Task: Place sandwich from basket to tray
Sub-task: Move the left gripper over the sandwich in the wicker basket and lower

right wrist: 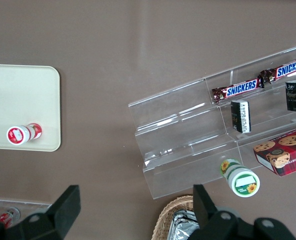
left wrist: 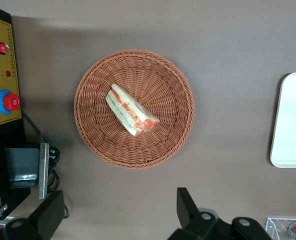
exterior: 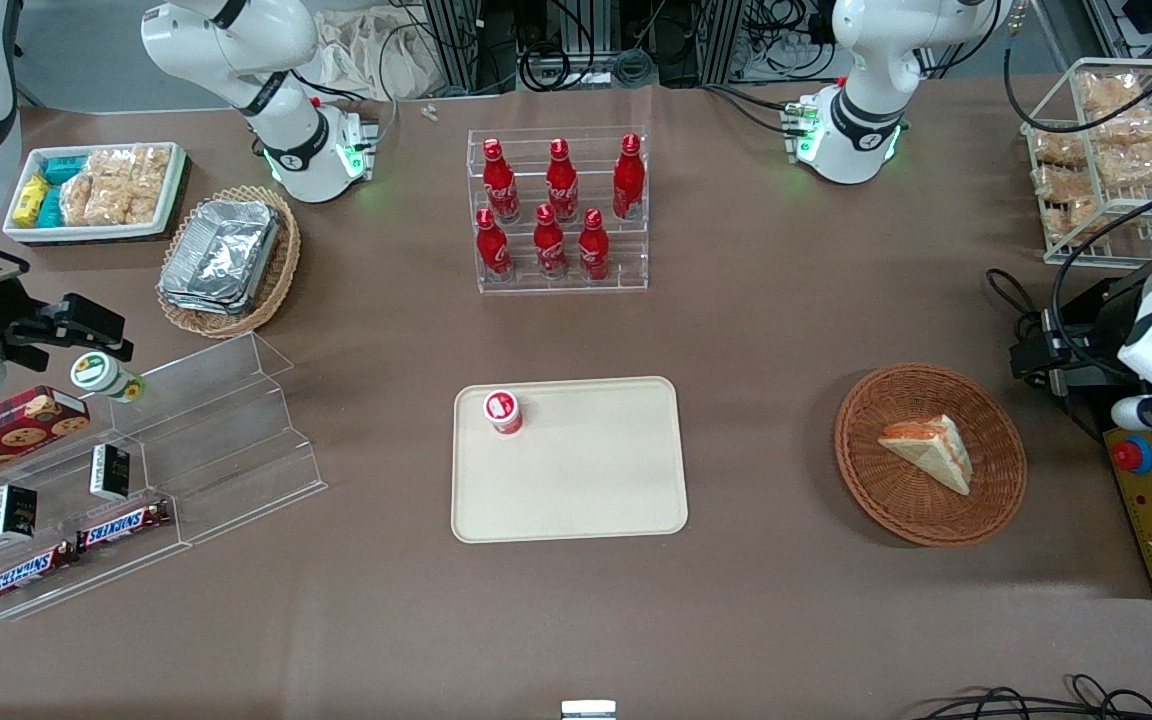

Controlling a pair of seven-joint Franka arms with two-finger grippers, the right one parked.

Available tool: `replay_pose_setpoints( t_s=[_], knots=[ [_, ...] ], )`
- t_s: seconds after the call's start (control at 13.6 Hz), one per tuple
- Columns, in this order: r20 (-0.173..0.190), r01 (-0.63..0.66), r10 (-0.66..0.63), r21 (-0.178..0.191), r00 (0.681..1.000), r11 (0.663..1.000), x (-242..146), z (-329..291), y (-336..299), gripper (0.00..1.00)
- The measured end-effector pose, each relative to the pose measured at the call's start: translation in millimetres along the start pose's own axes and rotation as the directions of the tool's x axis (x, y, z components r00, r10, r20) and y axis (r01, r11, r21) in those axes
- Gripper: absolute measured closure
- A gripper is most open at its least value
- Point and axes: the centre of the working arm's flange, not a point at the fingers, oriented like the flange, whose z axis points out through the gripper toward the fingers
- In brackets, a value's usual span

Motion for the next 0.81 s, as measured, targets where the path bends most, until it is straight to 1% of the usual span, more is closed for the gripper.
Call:
replay_pose_setpoints(
  t_s=[0.22, 0.29, 0.37, 0.52, 0.59, 0.66, 0.81],
  knots=[
    [0.002, 0.008, -0.008, 0.0, 1.0, 1.0, 0, 1, 0, 0.0],
    [0.008, 0.014, -0.014, 0.0, 1.0, 1.0, 0, 3, 0, 0.0],
    [0.025, 0.032, -0.032, 0.002, 0.999, 0.999, 0, 6, -1, 0.0],
    [0.061, 0.115, -0.115, 0.01, 0.991, 0.993, 0, 23, -3, 0.0],
    [0.067, 0.176, -0.177, 0.015, 0.982, 0.984, 1, 34, -3, 0.0],
    [0.059, 0.241, -0.242, 0.016, 0.969, 0.97, 4, 49, -3, 0.0],
    [0.027, 0.358, -0.358, 0.009, 0.933, 0.934, 8, 86, -2, 0.0]
  ],
)
